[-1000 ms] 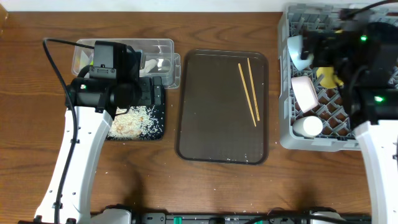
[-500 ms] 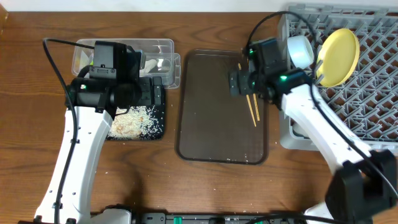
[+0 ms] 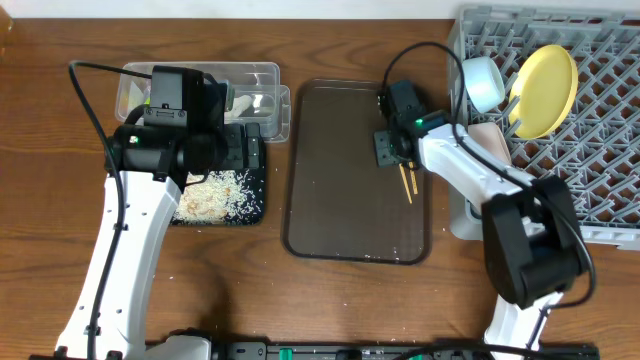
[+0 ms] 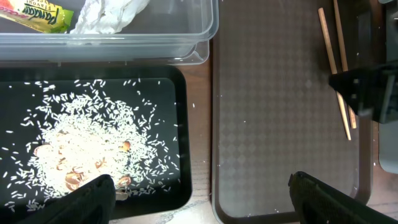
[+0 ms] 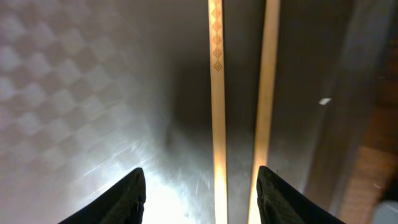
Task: Sort waste into correct bins and load items into the dishwasher rack
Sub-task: 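Lower the right gripper to the chopsticks and grasp one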
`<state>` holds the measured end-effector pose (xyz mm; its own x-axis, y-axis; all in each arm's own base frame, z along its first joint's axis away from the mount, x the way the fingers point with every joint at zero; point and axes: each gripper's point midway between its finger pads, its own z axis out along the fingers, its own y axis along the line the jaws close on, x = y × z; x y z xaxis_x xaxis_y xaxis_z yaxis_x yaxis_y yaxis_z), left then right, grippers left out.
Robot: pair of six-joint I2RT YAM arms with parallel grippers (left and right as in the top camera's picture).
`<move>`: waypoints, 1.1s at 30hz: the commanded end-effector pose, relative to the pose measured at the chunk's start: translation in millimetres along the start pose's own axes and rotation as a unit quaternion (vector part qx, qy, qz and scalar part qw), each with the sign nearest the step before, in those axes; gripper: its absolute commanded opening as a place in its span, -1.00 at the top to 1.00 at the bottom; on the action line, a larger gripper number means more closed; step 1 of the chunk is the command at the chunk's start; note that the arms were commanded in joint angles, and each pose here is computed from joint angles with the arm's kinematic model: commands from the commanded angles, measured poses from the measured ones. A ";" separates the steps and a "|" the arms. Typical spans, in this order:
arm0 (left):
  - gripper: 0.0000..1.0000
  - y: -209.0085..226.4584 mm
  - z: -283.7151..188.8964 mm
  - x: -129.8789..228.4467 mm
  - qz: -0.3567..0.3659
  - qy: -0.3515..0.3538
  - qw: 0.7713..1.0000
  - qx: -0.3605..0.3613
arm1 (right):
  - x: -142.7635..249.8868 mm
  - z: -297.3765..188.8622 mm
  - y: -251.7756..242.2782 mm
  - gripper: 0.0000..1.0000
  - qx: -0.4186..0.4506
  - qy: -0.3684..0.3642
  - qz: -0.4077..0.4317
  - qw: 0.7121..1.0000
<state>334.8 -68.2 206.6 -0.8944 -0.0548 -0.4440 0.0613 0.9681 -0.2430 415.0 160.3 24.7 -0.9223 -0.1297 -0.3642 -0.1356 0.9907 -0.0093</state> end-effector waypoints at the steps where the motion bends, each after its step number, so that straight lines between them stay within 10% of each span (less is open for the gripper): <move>1: -0.83 0.3 -1.0 -3.6 0.002 -0.003 1.000 -0.003 | 5.7 13.5 1.6 -0.08 0.011 0.009 -0.006 1.000; 11: -0.82 0.2 -1.0 -3.6 0.002 -0.003 1.000 -0.002 | 32.4 21.6 -1.4 0.25 0.015 0.063 -0.011 0.998; 17: -0.83 0.2 -1.0 -3.6 0.002 -0.004 1.000 -0.002 | 61.5 16.0 -1.7 0.98 0.008 0.125 -0.011 0.992; 33: -0.83 0.2 -1.0 -3.6 0.002 -0.004 1.000 -0.002 | 9.3 -70.6 0.5 0.98 -0.014 0.029 -0.006 0.999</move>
<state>334.7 -68.3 206.7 -0.8944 -0.0548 -0.4439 0.0615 0.9680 -0.2433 362.7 145.4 27.3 -0.9771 -0.1461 -0.1547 -0.1438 0.9893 -0.0256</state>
